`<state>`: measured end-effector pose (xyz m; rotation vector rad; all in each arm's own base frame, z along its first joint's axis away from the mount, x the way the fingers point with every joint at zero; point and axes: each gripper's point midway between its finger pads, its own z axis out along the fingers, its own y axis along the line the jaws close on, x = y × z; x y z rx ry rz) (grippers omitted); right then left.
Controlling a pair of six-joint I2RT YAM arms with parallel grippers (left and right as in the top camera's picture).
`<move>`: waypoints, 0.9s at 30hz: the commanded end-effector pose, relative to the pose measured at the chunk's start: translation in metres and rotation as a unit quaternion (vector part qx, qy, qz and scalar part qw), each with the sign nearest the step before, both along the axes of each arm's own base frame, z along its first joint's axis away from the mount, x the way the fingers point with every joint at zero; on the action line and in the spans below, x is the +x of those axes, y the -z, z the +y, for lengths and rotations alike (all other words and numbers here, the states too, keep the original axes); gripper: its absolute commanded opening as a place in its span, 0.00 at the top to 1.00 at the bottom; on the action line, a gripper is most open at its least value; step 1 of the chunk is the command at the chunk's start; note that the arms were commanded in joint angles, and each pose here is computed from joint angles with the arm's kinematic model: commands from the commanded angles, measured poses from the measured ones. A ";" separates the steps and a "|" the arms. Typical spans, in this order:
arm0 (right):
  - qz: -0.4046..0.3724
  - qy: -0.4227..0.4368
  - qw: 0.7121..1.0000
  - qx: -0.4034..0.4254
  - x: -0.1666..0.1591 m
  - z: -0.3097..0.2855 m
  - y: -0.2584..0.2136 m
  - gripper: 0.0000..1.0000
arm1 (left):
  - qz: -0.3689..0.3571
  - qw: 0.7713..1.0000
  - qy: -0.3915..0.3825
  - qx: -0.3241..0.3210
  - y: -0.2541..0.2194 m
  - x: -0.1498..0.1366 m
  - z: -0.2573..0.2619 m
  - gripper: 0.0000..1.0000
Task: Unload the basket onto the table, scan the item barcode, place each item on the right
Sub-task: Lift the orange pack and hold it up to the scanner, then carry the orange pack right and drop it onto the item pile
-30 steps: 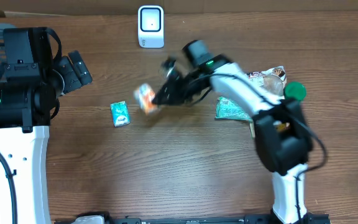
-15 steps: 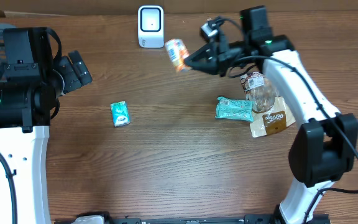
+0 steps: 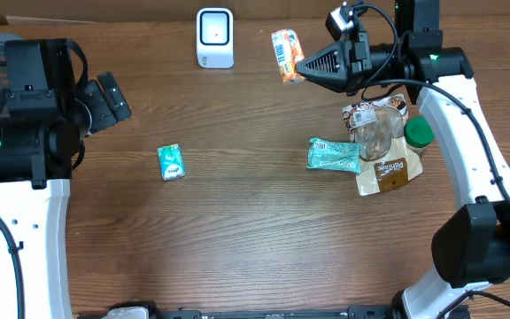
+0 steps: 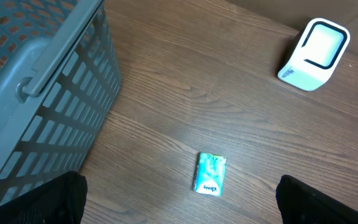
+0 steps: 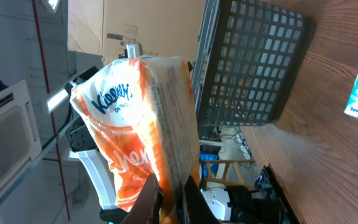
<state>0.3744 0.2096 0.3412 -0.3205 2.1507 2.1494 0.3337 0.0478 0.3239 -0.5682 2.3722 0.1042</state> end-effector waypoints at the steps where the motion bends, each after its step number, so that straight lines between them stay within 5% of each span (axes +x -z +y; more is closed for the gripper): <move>1: -0.029 -0.002 1.000 0.003 -0.005 0.000 -0.010 0.96 | -0.008 1.000 0.003 0.011 -0.007 -0.001 0.003 0.00; 10: -0.020 0.141 0.961 -0.237 0.029 0.014 0.077 0.96 | -0.008 1.000 0.003 0.011 -0.007 -0.001 0.003 0.01; 19: -0.071 0.293 0.743 -0.598 0.043 -0.051 0.157 0.96 | -0.008 1.000 0.003 0.011 -0.007 -0.001 0.003 0.00; 22: -0.081 0.307 0.702 -0.638 0.045 -0.065 0.163 0.96 | -0.008 1.000 0.003 0.011 -0.007 -0.001 0.003 0.00; 27: -0.064 0.294 0.687 -0.661 0.047 -0.072 0.185 0.96 | -0.008 1.000 0.003 0.011 -0.007 -0.001 0.003 0.00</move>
